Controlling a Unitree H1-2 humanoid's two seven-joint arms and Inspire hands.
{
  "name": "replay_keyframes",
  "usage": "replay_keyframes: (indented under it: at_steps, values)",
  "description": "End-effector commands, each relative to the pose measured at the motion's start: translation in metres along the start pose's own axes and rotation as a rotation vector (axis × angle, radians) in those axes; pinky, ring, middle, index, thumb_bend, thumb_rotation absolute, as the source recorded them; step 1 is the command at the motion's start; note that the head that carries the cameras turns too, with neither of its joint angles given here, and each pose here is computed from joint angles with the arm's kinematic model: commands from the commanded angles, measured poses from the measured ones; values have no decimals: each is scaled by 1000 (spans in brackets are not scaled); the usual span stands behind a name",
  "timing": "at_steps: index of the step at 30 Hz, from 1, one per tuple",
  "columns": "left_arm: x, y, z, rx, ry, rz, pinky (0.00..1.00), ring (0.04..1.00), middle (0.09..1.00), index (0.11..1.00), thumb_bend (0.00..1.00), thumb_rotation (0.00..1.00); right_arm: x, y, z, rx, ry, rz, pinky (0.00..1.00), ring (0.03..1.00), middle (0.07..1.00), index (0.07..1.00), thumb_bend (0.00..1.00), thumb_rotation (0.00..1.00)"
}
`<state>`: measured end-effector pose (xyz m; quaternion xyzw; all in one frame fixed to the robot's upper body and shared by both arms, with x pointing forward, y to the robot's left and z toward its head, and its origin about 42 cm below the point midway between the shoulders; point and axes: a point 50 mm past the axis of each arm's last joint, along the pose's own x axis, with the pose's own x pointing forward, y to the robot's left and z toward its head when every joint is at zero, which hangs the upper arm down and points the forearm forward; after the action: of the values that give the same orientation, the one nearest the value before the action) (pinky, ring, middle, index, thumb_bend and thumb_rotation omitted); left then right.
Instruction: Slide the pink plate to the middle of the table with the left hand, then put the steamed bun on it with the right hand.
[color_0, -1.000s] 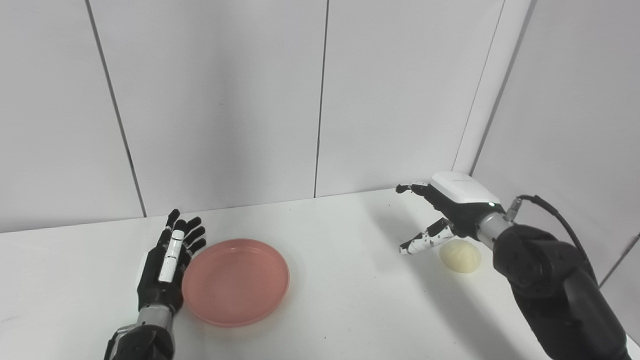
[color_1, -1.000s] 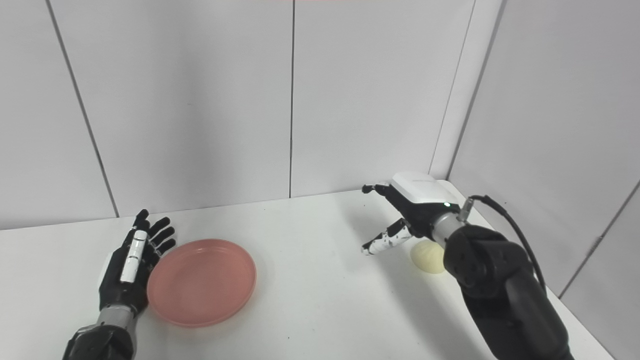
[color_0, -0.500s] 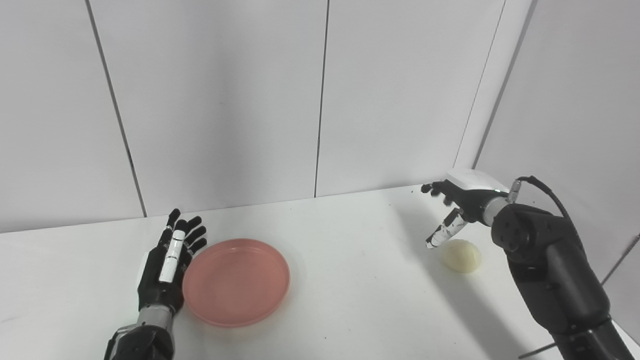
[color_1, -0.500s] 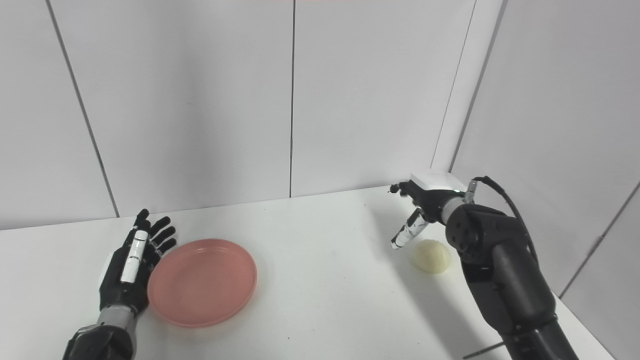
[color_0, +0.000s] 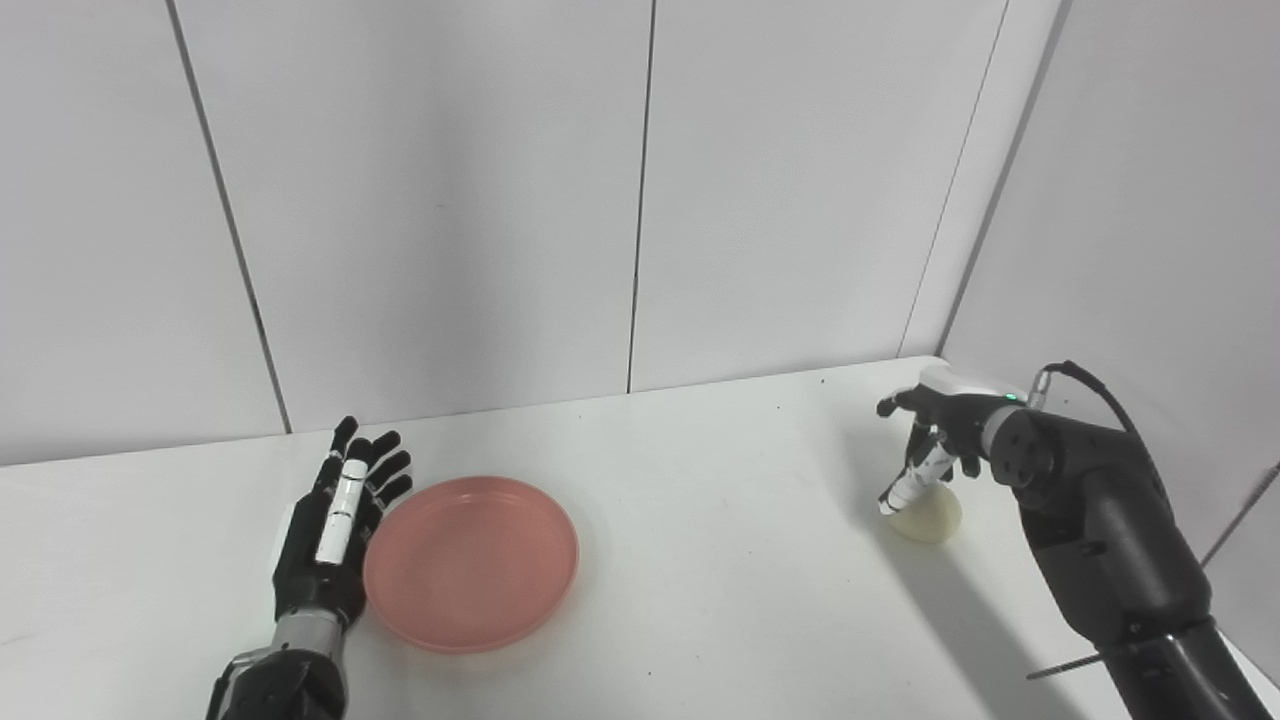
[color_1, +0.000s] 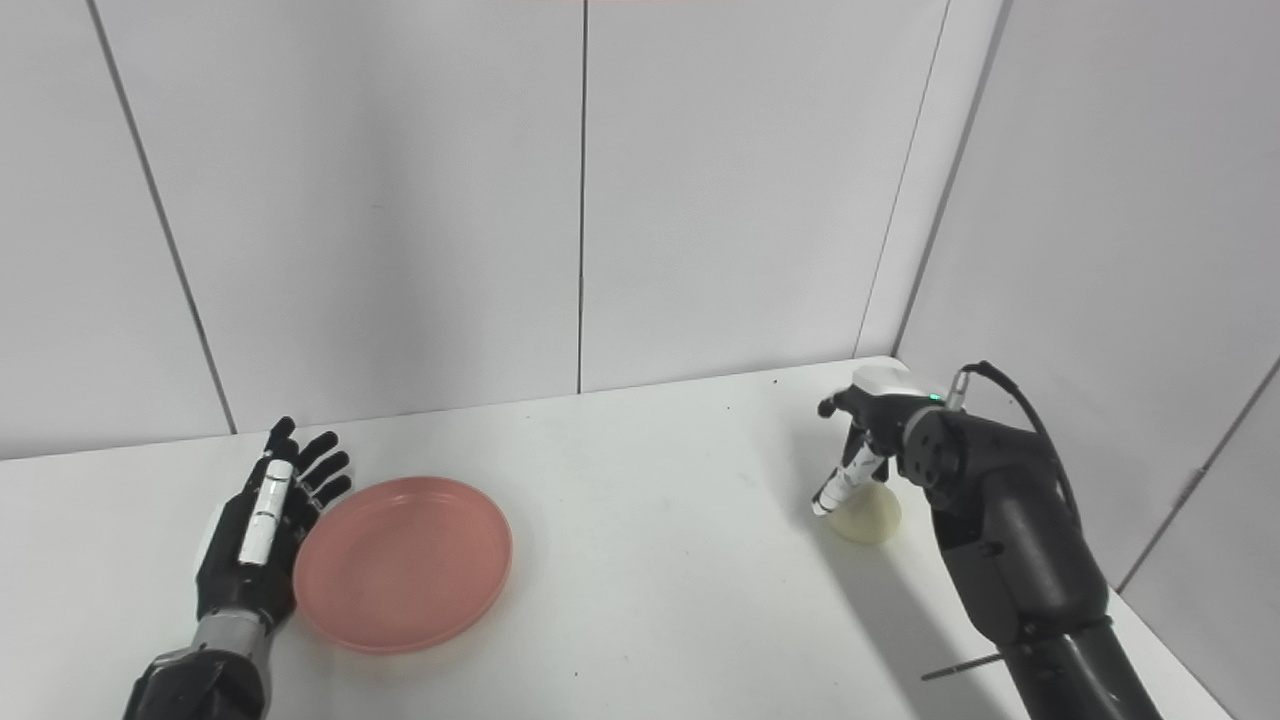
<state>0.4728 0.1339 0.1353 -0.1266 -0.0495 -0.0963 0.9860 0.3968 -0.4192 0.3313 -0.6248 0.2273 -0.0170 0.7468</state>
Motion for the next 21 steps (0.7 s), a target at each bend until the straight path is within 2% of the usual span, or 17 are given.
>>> replay_keyframes:
  at_steps: [1,2,3,4,5,6,8,11,21]
  values:
    - [6,-3,10,-5,-38,-21,822,829,846,961,672,689,-4,-21,-7,-17,23,-98,309,479,618,847,1000,229]
    - [6,-3,10,-7,-38,-22,824,830,847,961,676,687,-3,-19,-7,-29,27,-105,332,517,635,843,1000,241]
    - [6,-3,9,-7,-38,-22,826,831,846,957,684,686,-1,-17,-8,-44,32,-110,398,608,691,839,1000,270]
    - [6,-2,9,-6,-36,-21,826,831,846,956,685,686,1,-15,-9,-69,40,-113,409,623,700,838,1000,274]
    - [6,-2,9,-5,-36,-20,819,828,845,952,673,683,3,-13,-10,-91,45,-115,552,752,794,835,1000,318]
    - [6,-2,9,-5,-34,-20,816,829,842,950,669,680,6,-11,-12,-122,39,-112,798,857,856,837,1000,346]
    - [6,-3,9,-5,-34,-20,816,829,841,948,668,679,10,-8,-14,-156,31,-108,934,918,892,839,1000,362]
    - [6,-4,9,-4,-35,-22,815,830,841,947,659,681,13,-5,-16,-173,30,-112,993,974,924,839,1000,382]
    - [6,-3,8,1,-30,-19,816,833,849,953,654,683,20,4,-22,-223,35,-103,1000,990,941,846,1000,436]
